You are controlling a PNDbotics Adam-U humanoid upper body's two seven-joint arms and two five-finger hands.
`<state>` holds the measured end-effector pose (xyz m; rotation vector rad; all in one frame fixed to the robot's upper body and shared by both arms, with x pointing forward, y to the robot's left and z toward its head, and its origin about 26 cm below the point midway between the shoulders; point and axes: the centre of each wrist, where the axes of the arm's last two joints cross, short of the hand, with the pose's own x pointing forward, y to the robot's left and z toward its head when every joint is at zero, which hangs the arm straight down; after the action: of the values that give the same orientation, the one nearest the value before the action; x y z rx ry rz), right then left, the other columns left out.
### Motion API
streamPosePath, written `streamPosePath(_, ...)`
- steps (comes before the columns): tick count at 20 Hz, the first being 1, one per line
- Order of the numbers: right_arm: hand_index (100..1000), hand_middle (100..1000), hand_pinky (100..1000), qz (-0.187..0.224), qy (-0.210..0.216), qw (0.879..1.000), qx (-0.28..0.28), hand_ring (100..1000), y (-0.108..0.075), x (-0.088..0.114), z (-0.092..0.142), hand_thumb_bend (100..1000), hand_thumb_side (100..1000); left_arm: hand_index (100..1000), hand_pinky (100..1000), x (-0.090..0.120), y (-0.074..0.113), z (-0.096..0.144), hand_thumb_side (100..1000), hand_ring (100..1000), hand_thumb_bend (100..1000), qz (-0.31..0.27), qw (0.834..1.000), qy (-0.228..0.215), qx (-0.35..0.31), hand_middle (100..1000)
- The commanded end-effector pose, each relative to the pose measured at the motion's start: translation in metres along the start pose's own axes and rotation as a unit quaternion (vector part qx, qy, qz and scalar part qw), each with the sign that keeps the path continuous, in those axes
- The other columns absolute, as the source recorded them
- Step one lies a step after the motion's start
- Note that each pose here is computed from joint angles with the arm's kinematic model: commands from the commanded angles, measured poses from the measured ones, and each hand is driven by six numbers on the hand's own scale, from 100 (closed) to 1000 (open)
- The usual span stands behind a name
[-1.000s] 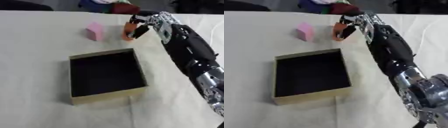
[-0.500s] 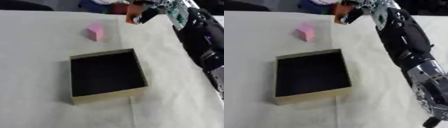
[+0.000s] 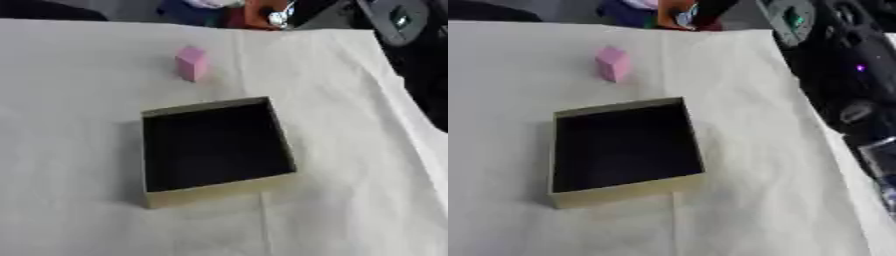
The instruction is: Pick up objects on the table and place them in the box.
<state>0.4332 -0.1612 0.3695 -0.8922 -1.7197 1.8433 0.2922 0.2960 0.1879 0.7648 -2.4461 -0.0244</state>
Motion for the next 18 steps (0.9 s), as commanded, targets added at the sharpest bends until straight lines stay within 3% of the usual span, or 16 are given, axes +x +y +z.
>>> streamPosePath(1,735,651,840,0.017,-0.037,0.999,-0.001,833,-0.018,0.024,0.011,100,466,752,566,0.005,0.005,-0.01,850,560,100,-0.006,1.0,-0.024,-0.002,684)
streamPosePath(11,732,658,833,0.039,-0.124,0.991,0.022,832,-0.014,0.083,0.022,100,454,752,565,0.005,0.005,-0.01,848,561,100,-0.003,1.0,-0.024,-0.003,684)
streamPosePath(18,732,668,834,0.042,-0.149,0.986,0.067,832,0.008,0.094,0.014,100,456,752,565,0.005,0.004,-0.009,847,561,100,-0.001,1.0,-0.023,-0.003,684)
